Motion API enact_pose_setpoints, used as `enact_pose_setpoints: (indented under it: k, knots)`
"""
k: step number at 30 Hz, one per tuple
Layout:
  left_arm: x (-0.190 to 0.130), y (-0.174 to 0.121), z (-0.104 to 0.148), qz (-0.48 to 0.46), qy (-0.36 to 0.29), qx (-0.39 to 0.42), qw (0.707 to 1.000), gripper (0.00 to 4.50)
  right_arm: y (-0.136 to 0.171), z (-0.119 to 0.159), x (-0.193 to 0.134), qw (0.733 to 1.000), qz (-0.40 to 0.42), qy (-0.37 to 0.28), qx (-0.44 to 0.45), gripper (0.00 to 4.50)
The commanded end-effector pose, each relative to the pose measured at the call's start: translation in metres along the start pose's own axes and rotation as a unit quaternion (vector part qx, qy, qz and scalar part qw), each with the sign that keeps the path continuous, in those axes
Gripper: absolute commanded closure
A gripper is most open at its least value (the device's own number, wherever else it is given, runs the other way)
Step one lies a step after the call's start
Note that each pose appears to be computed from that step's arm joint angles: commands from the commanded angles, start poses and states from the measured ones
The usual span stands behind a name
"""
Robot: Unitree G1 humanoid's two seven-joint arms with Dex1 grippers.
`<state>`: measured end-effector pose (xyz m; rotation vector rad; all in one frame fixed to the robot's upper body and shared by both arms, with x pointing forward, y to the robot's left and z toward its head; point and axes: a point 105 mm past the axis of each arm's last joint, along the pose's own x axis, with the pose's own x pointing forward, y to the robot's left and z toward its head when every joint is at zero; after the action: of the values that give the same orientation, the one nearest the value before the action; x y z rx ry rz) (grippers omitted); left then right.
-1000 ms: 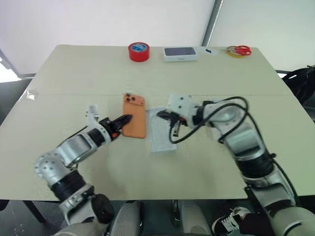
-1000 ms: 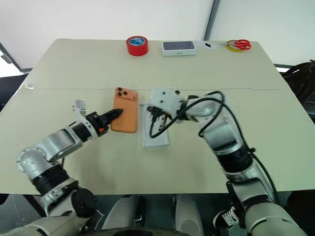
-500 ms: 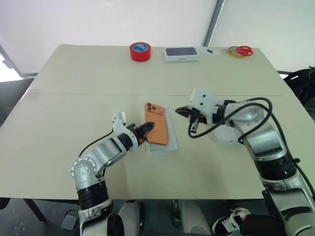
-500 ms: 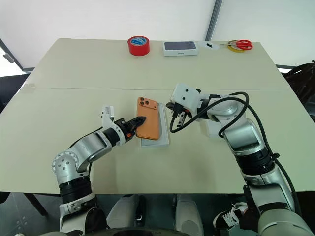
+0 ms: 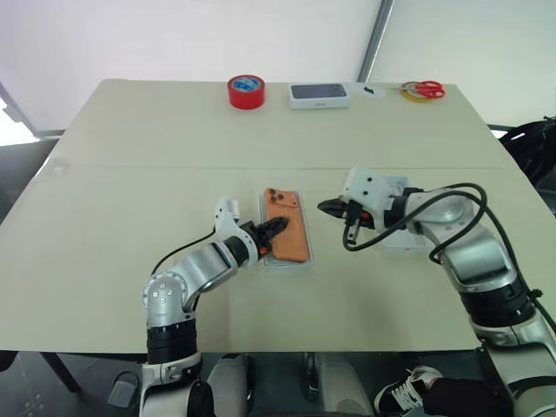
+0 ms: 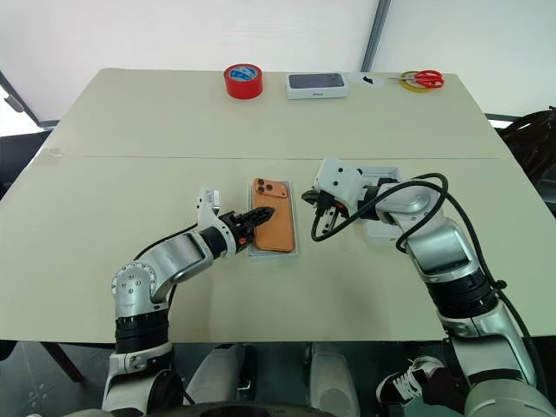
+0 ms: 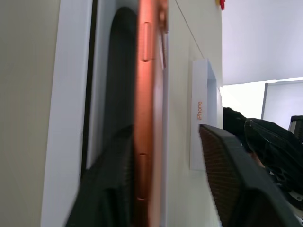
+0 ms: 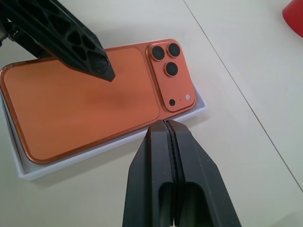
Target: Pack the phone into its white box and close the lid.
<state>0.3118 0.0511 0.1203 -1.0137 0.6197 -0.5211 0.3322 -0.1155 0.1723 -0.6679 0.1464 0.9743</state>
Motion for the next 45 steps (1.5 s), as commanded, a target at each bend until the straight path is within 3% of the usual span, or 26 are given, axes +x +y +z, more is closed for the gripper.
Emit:
enact_pose_setpoints:
  k: [1,2,9,16,19,22,25,29,36,45]
  knots:
    - [-0.007,-0.013,0.001,-0.026,-0.003,0.007,1.0,0.59,-0.008,0.007,-0.009,1.0,-0.021,-0.012,-0.014,4.5]
    - [-0.01,-0.015,0.003,-0.03,-0.006,0.009,0.999,0.15,-0.008,0.007,-0.009,1.0,-0.021,-0.012,-0.014,4.5]
    - [-0.035,-0.028,0.018,-0.058,-0.013,0.051,0.997,0.15,-0.01,0.008,-0.007,1.0,-0.022,-0.012,-0.016,4.5]
    - [-0.068,-0.024,0.055,-0.035,-0.051,0.125,0.99,0.15,-0.019,0.004,0.0,0.999,-0.036,0.004,-0.016,4.5]
    - [-0.075,-0.008,0.073,0.034,-0.072,0.207,0.975,0.93,-0.021,-0.002,0.006,0.999,-0.04,0.021,-0.002,4.5]
    - [-0.072,0.012,0.071,0.109,-0.032,0.32,0.941,2.43,-0.021,-0.01,0.014,0.998,-0.043,0.052,0.008,4.5]
    - [-0.062,0.021,0.065,0.127,-0.001,0.373,0.919,3.9,-0.016,-0.016,0.022,0.996,-0.041,0.078,-0.003,4.5]
    - [-0.042,0.024,0.051,0.125,0.045,0.436,0.89,3.9,-0.004,-0.023,0.032,0.992,-0.032,0.112,-0.056,4.5]
    - [-0.011,0.023,0.016,0.088,0.112,0.467,0.873,3.9,0.025,-0.015,0.045,0.992,0.013,0.104,-0.067,4.5]
    - [0.03,-0.002,-0.015,0.012,0.156,0.464,0.872,3.9,0.031,-0.023,0.034,0.991,0.015,0.119,-0.057,4.5]
